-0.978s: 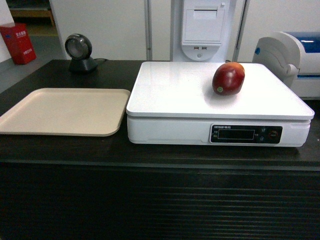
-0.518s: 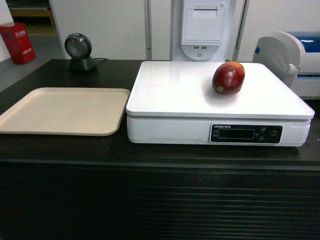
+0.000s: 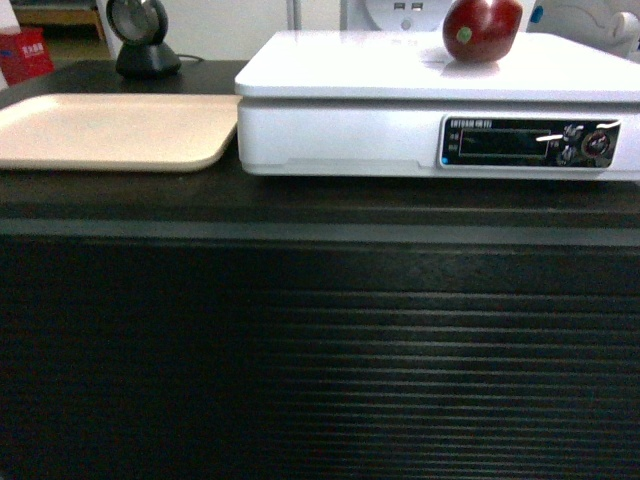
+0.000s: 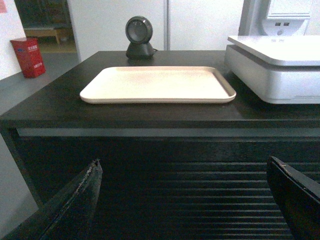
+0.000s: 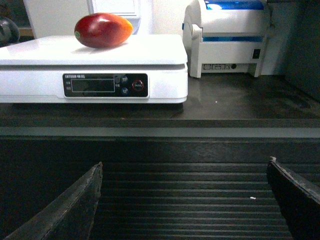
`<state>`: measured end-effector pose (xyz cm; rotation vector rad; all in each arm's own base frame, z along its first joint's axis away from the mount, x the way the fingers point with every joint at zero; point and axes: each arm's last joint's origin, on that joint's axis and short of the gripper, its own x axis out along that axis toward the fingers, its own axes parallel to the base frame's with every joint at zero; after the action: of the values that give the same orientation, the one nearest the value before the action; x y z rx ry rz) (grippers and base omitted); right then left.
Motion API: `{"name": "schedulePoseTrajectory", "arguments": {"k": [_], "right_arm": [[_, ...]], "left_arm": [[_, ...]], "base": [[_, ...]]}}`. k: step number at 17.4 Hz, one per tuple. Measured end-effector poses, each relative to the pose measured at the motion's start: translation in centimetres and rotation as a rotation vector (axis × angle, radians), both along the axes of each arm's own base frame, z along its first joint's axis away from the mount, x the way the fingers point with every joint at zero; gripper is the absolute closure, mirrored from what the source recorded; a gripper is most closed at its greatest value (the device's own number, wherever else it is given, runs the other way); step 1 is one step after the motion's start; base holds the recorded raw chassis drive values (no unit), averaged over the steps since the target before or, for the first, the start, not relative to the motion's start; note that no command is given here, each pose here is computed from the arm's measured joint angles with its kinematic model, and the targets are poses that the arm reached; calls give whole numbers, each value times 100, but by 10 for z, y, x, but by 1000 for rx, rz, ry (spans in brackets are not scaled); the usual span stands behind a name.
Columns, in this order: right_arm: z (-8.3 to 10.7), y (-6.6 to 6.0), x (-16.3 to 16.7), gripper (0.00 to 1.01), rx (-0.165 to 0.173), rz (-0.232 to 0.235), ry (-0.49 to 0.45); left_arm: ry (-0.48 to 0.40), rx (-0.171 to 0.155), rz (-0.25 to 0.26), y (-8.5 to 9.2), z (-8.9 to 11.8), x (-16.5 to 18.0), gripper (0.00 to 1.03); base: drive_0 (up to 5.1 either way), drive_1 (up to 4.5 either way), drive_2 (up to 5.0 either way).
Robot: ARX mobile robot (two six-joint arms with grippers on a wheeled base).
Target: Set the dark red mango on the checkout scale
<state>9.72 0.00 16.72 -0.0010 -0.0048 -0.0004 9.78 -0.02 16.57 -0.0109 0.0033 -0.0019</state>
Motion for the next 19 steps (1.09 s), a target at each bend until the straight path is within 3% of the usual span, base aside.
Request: {"name": "schedulePoseTrajectory", "arguments": {"k": [19], "right_arm": [[0, 0, 0, 3, 0, 0, 2]], "left_arm": [[2, 1, 0, 0, 0, 0, 5]], "base": [[0, 0, 0]]}}
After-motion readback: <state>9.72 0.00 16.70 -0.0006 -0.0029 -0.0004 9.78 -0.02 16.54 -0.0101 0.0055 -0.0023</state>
